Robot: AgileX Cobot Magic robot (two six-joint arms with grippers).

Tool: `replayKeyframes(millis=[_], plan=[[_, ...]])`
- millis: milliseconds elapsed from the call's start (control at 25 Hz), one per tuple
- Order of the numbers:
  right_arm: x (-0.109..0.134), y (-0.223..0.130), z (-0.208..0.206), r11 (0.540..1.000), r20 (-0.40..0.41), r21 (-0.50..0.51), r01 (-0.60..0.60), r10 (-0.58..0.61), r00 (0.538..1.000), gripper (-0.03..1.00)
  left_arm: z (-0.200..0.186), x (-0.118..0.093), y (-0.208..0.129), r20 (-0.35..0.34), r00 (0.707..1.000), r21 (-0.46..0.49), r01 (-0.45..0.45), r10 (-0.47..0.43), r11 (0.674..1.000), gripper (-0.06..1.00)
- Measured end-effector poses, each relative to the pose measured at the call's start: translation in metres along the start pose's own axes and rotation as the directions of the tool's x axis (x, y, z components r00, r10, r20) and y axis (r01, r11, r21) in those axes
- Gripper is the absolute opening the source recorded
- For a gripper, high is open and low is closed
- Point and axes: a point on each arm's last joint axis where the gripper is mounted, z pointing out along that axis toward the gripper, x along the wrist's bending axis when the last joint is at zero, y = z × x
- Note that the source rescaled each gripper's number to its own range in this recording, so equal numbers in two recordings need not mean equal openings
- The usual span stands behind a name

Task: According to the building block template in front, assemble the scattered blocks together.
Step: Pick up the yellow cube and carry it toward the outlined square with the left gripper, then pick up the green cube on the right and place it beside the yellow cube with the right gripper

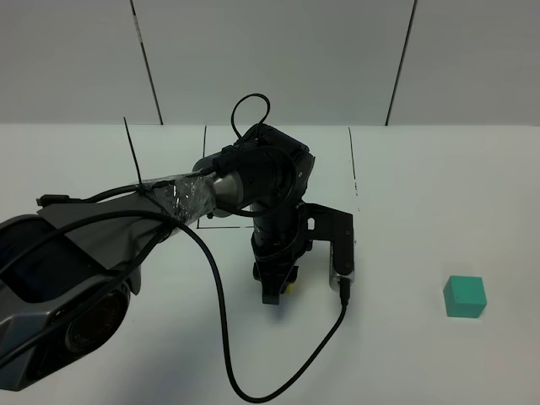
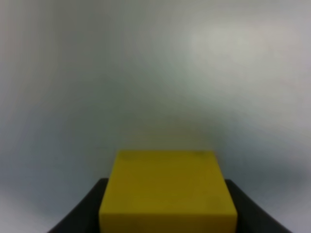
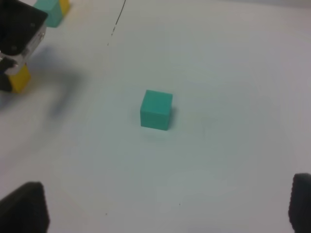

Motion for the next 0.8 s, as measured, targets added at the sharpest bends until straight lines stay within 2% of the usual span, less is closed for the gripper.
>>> replayKeyframes(millis=[80,120,160,280,400,520,640,800], plan=[[0.0,0.0,0.0,1.0,0.0,0.0,0.0,0.0,1.0,1.0,0.0,0.0,0.0,0.001,1.0,0.0,-0.004,0.004,1.0,0.03],[0.0,0.0,0.0,1.0,0.0,0.0,0.0,0.0,1.0,1.0,0.002,0.0,0.0,0.005,1.0,0.003,-0.004,0.004,1.0,0.1],[0.0,0.0,0.0,1.0,0.0,0.0,0.0,0.0,1.0,1.0,0.004,-0.001,-0.001,0.01,1.0,0.007,-0.004,0.004,1.0,0.19],[0.0,0.0,0.0,1.0,0.0,0.0,0.0,0.0,1.0,1.0,0.005,-0.001,-0.001,0.016,1.0,0.011,-0.007,0.007,1.0,0.56],[0.0,0.0,0.0,1.0,0.0,0.0,0.0,0.0,1.0,1.0,0.005,-0.002,-0.001,0.021,1.0,0.014,-0.007,0.007,1.0,0.82],[0.0,0.0,0.0,1.0,0.0,0.0,0.0,0.0,1.0,1.0,0.003,-0.002,-0.002,0.029,1.0,0.02,-0.008,0.007,1.0,0.91],[0.0,0.0,0.0,1.0,0.0,0.0,0.0,0.0,1.0,1.0,-0.007,-0.002,-0.002,0.022,1.0,0.022,-0.007,0.006,1.0,0.92],[0.0,0.0,0.0,1.0,0.0,0.0,0.0,0.0,1.0,1.0,-0.039,0.0,-0.003,-0.028,1.0,0.014,0.01,-0.01,1.0,0.93]])
